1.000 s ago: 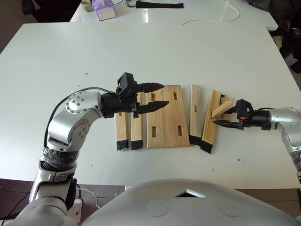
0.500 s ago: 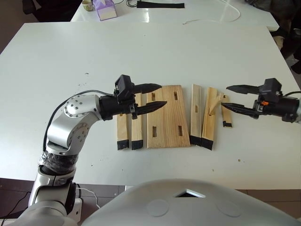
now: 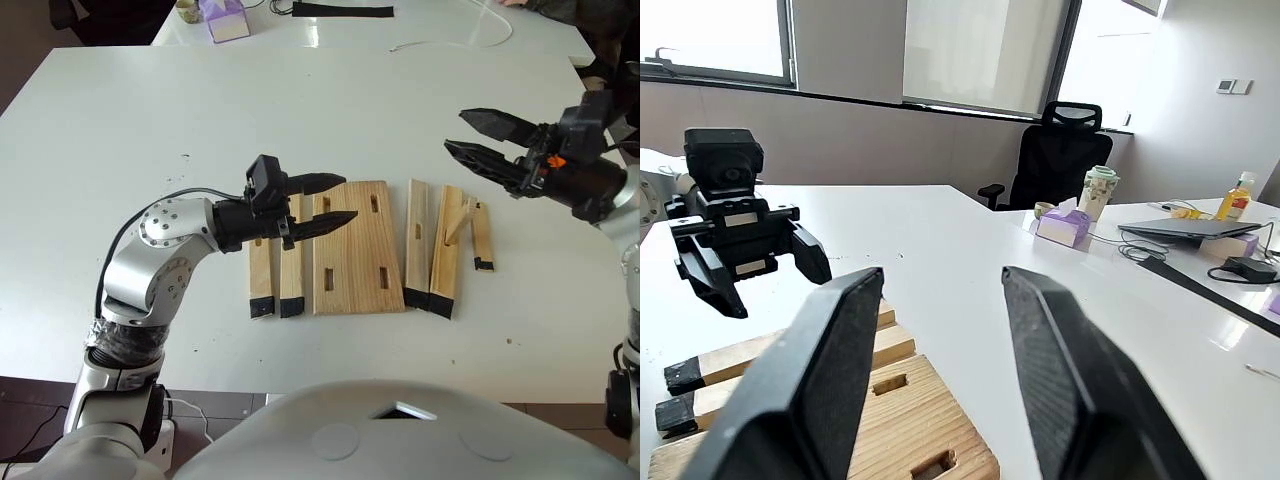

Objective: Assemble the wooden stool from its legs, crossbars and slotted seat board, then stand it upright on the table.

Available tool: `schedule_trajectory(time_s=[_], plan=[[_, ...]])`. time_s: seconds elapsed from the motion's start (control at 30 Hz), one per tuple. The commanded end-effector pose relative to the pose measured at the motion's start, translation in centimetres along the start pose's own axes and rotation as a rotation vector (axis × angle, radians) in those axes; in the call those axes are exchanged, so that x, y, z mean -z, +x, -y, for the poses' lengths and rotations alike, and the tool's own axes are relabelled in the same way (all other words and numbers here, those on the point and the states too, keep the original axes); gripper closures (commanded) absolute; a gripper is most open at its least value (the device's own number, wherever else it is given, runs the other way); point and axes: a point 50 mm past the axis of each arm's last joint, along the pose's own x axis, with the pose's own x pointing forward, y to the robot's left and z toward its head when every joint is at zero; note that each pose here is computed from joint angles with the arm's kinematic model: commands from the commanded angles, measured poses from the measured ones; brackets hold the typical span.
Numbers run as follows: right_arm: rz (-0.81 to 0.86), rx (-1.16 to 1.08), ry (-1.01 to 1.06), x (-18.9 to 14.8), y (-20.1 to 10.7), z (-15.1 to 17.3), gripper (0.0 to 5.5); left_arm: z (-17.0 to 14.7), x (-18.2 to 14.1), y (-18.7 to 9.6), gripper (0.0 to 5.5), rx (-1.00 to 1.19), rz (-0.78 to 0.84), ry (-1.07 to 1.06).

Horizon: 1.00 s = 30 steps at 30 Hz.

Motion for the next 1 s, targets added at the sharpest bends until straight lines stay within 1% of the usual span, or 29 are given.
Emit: schedule_trajectory(time_s=[0.03, 0.17, 0.23, 0.27, 0.33, 0.43, 0.5, 0.57, 0.63, 0.7, 0.77, 0.8, 0.9, 1.0], plan=[[-0.074, -0.019, 0.064, 2.5, 0.5, -0.4, 3.3, -0.2, -0.1, 0.2, 2.73, 0.0, -0.008, 0.016], [-0.188, -0.01, 0.175, 7.3, 0.0, -0.9, 3.3, -0.2, 0.0, 0.3, 2.73, 0.01, -0.01, 0.014], [-0.217, 0.003, 0.203, 8.6, -0.3, -1.0, 3.3, -0.2, 0.0, 0.4, 2.73, 0.018, -0.012, 0.013], [-0.216, 0.006, 0.208, 8.7, -0.4, -1.1, 3.3, -0.2, 0.0, 0.5, 2.73, 0.023, -0.012, 0.012], [-0.169, 0.015, 0.197, 7.3, -0.4, -0.9, 3.3, -0.2, -0.1, 0.5, 2.73, 0.03, -0.014, 0.012], [-0.007, 0.023, 0.149, 2.3, -0.4, -0.9, 3.3, -0.1, -0.2, 0.3, 2.73, 0.024, -0.013, 0.01], [0.062, -0.004, 0.127, -0.5, -0.6, -1.5, 3.3, 0.0, 0.0, 0.0, 2.73, 0.008, -0.011, 0.006], [0.087, -0.036, 0.118, -2.0, -0.8, -2.5, 3.3, 0.3, 0.2, -0.1, 2.73, -0.009, -0.009, 0.002], [0.102, -0.081, 0.145, -2.8, -0.9, -3.8, 3.3, 0.5, 0.3, -0.2, 2.73, -0.028, -0.004, -0.002], [0.035, -0.157, 0.214, -1.8, -1.2, -6.0, 3.3, 0.7, 0.4, -0.4, 2.73, -0.049, 0.0, -0.005], [-0.133, -0.201, 0.265, 1.1, -2.0, -8.1, 3.3, 0.9, 0.6, -0.5, 2.73, -0.064, 0.001, -0.008], [-0.221, -0.206, 0.279, 2.7, -2.6, -8.6, 3.3, 0.9, 0.7, -0.6, 2.73, -0.072, 0.0, -0.01], [-0.443, -0.172, 0.242, 7.3, -4.8, -8.5, 3.3, 1.0, 1.0, -0.5, 2.73, -0.073, -0.005, -0.01], [-0.535, -0.146, 0.194, 9.3, -6.4, -7.9, 3.3, 1.1, 1.1, -0.3, 2.73, -0.069, -0.008, -0.007]])
